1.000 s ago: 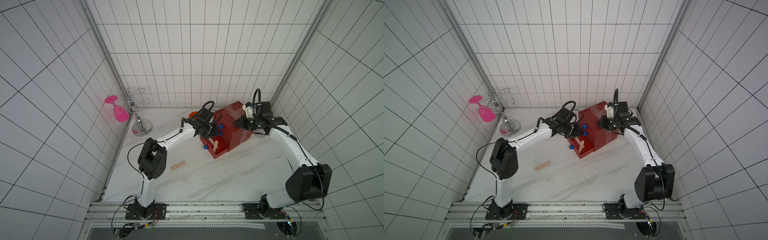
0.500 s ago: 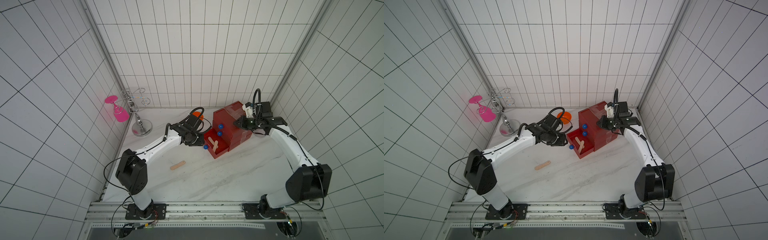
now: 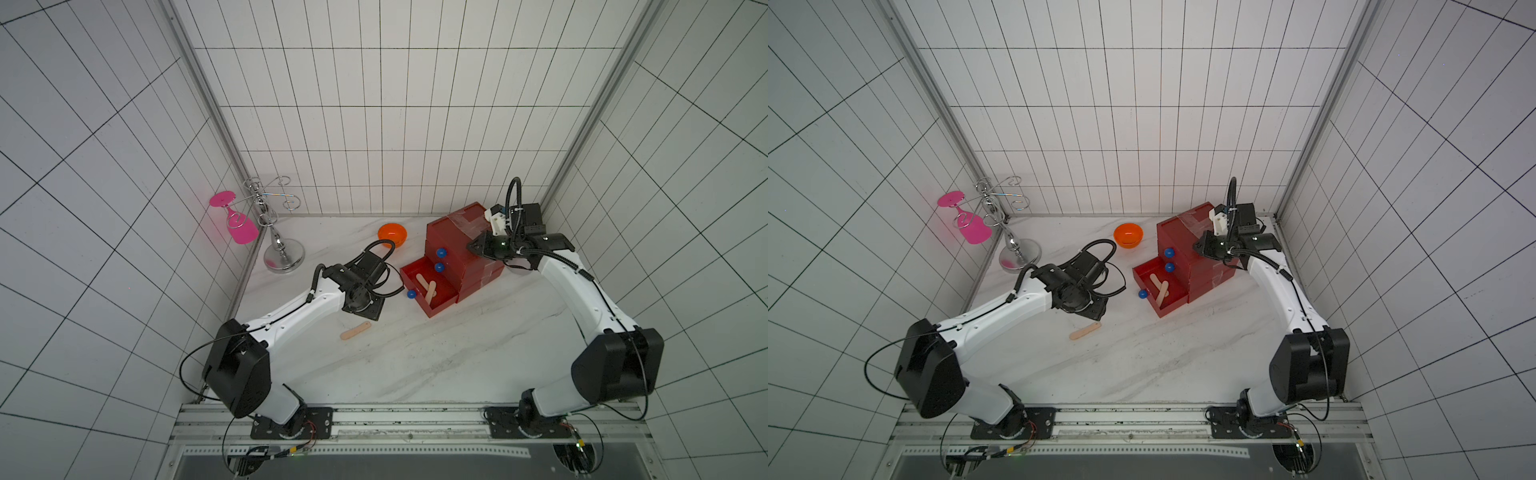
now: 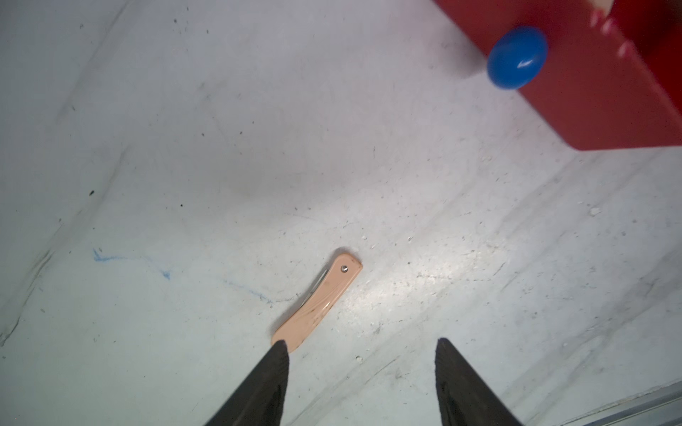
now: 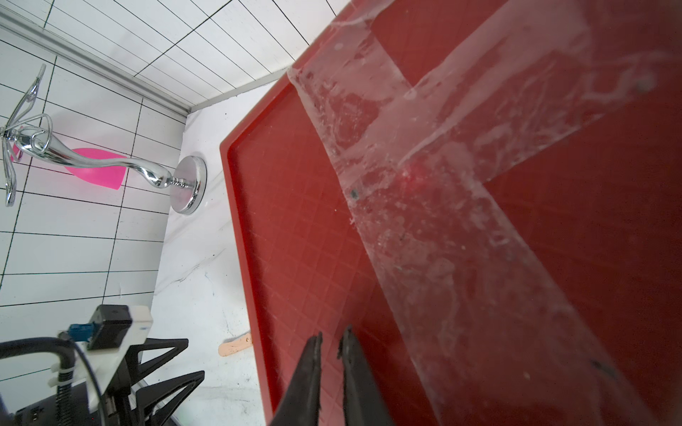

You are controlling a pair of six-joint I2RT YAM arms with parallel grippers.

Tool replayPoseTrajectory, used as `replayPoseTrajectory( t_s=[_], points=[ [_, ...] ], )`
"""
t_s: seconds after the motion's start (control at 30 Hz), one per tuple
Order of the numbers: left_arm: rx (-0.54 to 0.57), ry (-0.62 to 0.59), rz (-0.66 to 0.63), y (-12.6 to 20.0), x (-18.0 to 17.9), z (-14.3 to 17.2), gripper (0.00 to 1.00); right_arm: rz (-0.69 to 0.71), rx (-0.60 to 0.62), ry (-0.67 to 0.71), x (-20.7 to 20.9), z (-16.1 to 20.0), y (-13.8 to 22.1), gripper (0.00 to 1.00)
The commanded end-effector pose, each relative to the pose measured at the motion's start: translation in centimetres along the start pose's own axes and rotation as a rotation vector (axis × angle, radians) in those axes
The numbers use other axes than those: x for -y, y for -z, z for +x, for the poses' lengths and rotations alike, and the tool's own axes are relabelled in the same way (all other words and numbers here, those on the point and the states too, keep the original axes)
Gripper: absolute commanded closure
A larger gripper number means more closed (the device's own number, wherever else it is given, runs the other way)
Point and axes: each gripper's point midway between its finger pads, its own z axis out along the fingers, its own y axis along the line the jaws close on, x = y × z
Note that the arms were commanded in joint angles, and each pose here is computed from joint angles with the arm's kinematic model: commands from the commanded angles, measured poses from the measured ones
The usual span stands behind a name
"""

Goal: Place the fruit knives into the drawer by color
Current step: Pick up the fruit knife from the center of the board.

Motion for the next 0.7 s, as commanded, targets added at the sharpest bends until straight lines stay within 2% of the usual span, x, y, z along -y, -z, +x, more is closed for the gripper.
replayPoseTrajectory(
  t_s=[0.0,0.5,0.67],
  points=[
    [-0.036,-0.041,-0.068,-0.5,-1.7,1.6,0.35,0.324,-0.562,-0.212,8.6,15.4,-2.9,0.84],
    [-0.245,-0.014,-0.093,-5.7,-2.5,4.1,0.35,0.326,-0.556,-0.208,8.3,14.8,-2.7,0.84],
    [-0.294,0.004,-0.094,-7.1,-2.9,4.7,0.39,0.324,-0.555,-0.208,8.2,14.7,-2.7,0.84]
  ],
)
